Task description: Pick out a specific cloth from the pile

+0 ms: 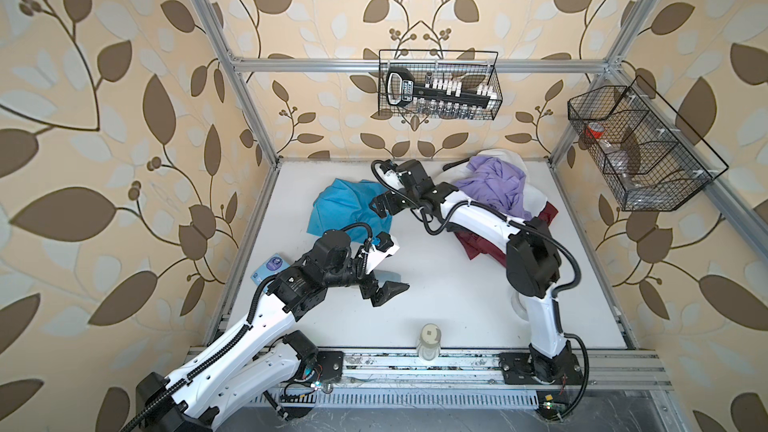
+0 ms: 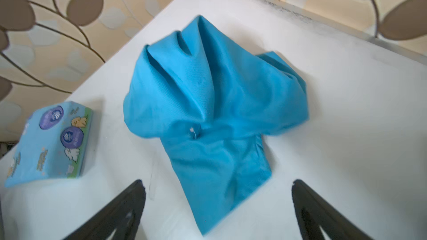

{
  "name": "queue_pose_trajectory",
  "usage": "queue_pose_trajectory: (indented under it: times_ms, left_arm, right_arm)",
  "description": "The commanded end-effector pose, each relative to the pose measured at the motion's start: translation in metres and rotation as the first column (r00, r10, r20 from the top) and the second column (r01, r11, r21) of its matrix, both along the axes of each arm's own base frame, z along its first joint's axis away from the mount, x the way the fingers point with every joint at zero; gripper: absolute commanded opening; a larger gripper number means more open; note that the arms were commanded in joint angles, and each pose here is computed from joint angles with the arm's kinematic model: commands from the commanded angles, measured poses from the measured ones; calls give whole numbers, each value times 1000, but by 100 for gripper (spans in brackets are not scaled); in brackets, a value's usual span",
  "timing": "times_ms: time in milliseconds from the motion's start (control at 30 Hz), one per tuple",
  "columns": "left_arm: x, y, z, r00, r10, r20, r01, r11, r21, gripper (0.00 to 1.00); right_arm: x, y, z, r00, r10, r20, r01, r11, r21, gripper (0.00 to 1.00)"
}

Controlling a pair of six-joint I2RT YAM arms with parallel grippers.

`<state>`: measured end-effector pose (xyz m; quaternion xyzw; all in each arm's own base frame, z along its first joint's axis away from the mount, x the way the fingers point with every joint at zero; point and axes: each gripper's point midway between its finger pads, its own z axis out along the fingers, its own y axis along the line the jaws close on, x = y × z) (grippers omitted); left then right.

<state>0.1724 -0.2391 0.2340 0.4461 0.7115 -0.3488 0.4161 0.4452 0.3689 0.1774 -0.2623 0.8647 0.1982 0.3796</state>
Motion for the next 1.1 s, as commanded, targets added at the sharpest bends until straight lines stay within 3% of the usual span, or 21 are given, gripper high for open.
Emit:
queue_pose_trajectory:
  times_ms: [0,167,267,400,467,533,567,600,667,733,767,833,900,1000,1067]
  left_arm:
    - [-5,0,1,999,-16,30,16,1000,0,99]
    - [-7,-2,1,999,-20,34,20,1000,0,99]
    - [1,2,-2,998,32,49,-33,999,16,99]
    - [34,22,-4,961,245,124,-251,967,35,99]
    - [55,40,-4,907,381,179,-393,919,37,99]
    - [74,60,-3,826,513,235,-533,846,27,99]
    - [85,75,-2,758,594,269,-619,785,14,99]
    - [96,89,-1,682,665,303,-696,718,-7,99]
    - [113,125,1,480,790,381,-839,541,-65,99]
    - [123,149,-1,330,833,444,-908,409,-93,99]
    - [127,157,-6,277,837,472,-928,360,-95,99]
    - [138,166,-16,237,830,504,-948,311,-67,99]
    - [152,174,-34,232,829,509,-960,279,-16,99]
    - [171,206,-61,122,870,479,-992,128,19,99]
    - [179,225,-83,69,880,470,-998,54,46,99]
  right_arm:
    - [-5,-70,24,984,-166,61,171,982,-77,100]
    - [-42,-170,53,929,-349,122,354,935,-25,100]
    - [-71,-226,66,871,-455,187,459,888,21,100]
    - [-100,-297,72,725,-615,310,610,783,125,100]
    - [-110,-328,64,655,-679,332,673,724,155,100]
    - [-117,-341,51,640,-680,358,680,718,148,99]
    - [-120,-348,44,626,-687,370,690,708,147,100]
    - [-122,-353,36,615,-688,385,699,702,137,100]
    - [-123,-360,22,601,-673,430,707,699,107,100]
    - [-123,-371,12,566,-684,461,735,671,94,100]
    - [-122,-376,7,550,-692,467,748,657,95,99]
    - [-118,-383,0,526,-710,467,760,639,116,100]
    - [-112,-387,-7,513,-726,459,758,633,154,100]
    - [-102,-394,-22,496,-750,438,769,613,180,99]
    - [-94,-398,-32,486,-758,435,780,601,175,99]
